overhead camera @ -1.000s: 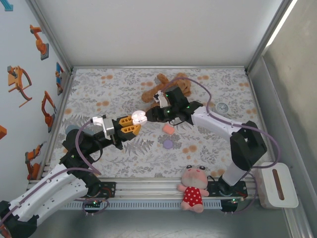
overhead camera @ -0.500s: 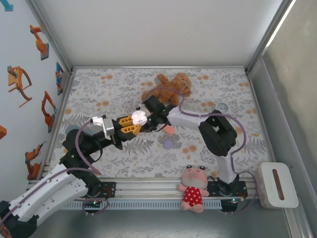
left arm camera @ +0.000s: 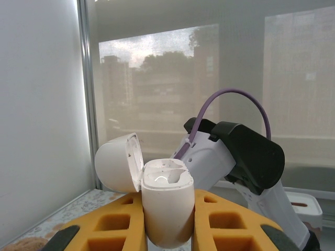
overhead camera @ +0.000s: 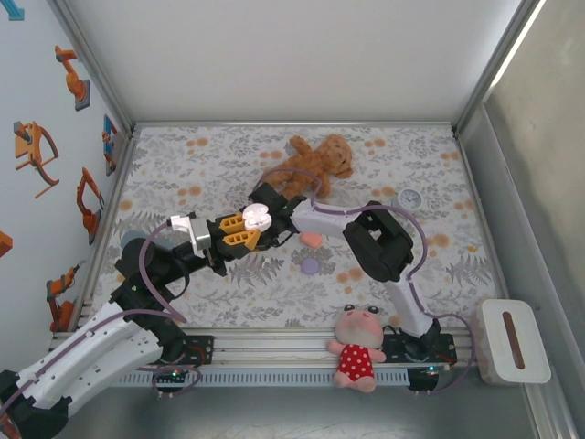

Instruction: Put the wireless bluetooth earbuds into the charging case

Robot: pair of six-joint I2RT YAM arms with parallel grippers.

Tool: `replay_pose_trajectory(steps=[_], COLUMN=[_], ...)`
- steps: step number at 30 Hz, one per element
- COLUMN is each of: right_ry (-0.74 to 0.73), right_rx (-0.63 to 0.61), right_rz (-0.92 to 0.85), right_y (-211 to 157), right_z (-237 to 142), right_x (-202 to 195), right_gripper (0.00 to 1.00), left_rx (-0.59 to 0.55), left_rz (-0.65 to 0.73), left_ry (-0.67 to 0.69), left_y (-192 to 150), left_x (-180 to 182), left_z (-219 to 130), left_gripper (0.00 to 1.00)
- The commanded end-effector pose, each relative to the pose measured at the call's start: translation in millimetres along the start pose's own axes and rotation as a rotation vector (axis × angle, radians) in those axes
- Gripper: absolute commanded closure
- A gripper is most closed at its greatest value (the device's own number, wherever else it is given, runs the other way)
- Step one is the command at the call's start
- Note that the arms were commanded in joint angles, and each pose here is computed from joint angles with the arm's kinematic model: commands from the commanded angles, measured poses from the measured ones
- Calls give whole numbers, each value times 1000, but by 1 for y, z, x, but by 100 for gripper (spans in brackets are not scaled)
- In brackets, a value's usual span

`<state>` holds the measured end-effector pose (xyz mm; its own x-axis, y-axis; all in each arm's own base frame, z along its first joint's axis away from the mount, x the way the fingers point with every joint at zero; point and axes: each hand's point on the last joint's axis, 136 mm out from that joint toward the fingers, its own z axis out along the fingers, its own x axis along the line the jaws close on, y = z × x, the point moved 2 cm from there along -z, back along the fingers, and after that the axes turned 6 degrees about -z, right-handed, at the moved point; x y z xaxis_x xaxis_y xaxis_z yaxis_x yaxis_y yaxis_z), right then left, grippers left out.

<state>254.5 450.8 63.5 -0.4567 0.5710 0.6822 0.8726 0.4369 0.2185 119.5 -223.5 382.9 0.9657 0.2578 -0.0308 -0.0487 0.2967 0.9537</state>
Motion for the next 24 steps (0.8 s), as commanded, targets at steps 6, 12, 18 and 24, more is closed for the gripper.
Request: replay_pose_trajectory(steps=[6, 12, 18, 24], right_ry=[-5, -14, -36, -48], right_rx=[23, 41, 59, 73], right_rz=[-11, -9, -9, -11], right_y=[4, 2, -2, -4], right_z=[13, 20, 26, 29], right_x=[4, 1, -4, -6], right_gripper=[74, 76, 76, 77], left_rx=[-36, -37, -35, -37], left_rz=[12, 12, 14, 14], left_ry=[-11, -8, -8, -6], left_y=[11, 11, 10, 10], left_x=[-4, -3, -4, -4], left_z=[-2, -3, -3, -4], left_gripper=[90, 90, 90, 90])
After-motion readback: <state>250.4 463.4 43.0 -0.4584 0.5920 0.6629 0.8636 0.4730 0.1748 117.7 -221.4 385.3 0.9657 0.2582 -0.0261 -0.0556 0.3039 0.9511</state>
